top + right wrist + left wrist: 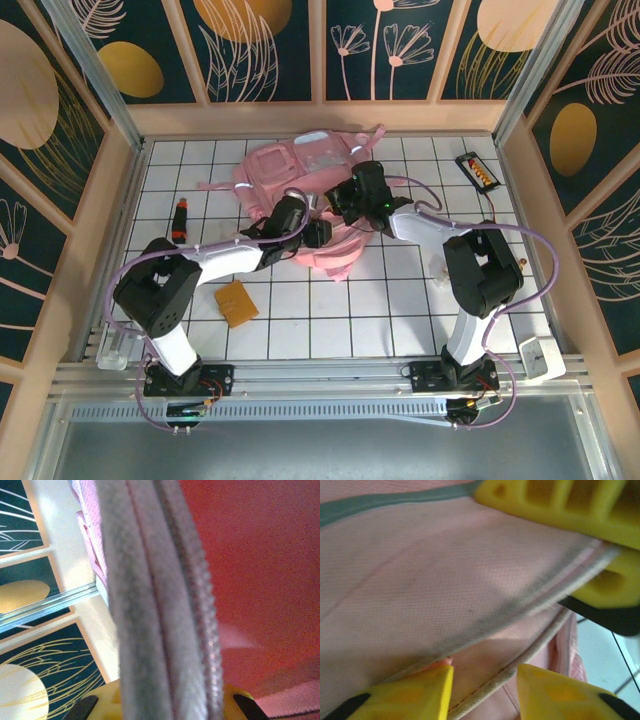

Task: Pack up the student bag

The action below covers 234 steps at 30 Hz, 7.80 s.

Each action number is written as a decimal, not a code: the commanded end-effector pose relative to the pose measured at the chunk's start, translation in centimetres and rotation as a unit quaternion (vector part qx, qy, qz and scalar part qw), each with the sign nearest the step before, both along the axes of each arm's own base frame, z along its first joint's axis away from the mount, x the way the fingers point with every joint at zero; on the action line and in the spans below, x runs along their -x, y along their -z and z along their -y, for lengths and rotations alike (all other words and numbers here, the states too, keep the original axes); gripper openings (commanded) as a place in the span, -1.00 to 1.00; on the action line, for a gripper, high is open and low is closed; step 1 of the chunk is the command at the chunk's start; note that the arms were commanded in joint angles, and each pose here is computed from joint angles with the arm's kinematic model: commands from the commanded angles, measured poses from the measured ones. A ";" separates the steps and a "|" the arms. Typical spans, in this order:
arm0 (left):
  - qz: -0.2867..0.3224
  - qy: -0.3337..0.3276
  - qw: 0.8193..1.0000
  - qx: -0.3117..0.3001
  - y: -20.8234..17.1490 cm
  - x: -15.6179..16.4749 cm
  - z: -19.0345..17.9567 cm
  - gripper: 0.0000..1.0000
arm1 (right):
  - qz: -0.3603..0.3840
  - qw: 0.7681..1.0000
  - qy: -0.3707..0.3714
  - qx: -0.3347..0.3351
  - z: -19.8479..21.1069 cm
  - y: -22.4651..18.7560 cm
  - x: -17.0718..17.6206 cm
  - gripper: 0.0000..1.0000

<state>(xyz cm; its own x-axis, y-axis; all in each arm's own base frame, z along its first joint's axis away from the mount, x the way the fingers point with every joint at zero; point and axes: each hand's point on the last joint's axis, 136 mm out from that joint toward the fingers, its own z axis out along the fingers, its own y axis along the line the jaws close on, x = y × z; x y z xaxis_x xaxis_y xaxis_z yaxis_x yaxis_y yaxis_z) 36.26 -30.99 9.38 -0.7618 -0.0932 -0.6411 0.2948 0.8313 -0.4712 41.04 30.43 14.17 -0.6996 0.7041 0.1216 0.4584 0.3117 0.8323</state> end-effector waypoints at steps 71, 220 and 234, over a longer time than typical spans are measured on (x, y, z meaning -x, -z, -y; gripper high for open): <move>0.163 0.133 0.977 -0.015 -1.8 2.5 -4.6 -0.02 | 0.003 0.993 -0.091 -0.068 -4.0 -2.6 4.6 -1.00; 0.044 0.103 0.987 -0.114 -12.3 -6.4 3.7 -1.00 | 0.612 0.704 -0.349 0.085 1.4 -7.7 11.8 0.19; 0.021 0.112 0.990 -0.080 -12.6 -6.1 4.4 -1.00 | 0.714 0.423 -0.396 0.394 0.8 -3.0 8.3 0.40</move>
<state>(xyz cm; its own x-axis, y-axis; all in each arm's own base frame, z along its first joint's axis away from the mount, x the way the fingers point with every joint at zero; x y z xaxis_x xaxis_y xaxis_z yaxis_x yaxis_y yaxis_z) 42.45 -33.83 17.53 -0.7543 0.2368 -0.6123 0.4655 0.8506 -0.2446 30.50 29.82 17.77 0.1411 -0.2766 -0.9506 -0.9111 0.3394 -0.2340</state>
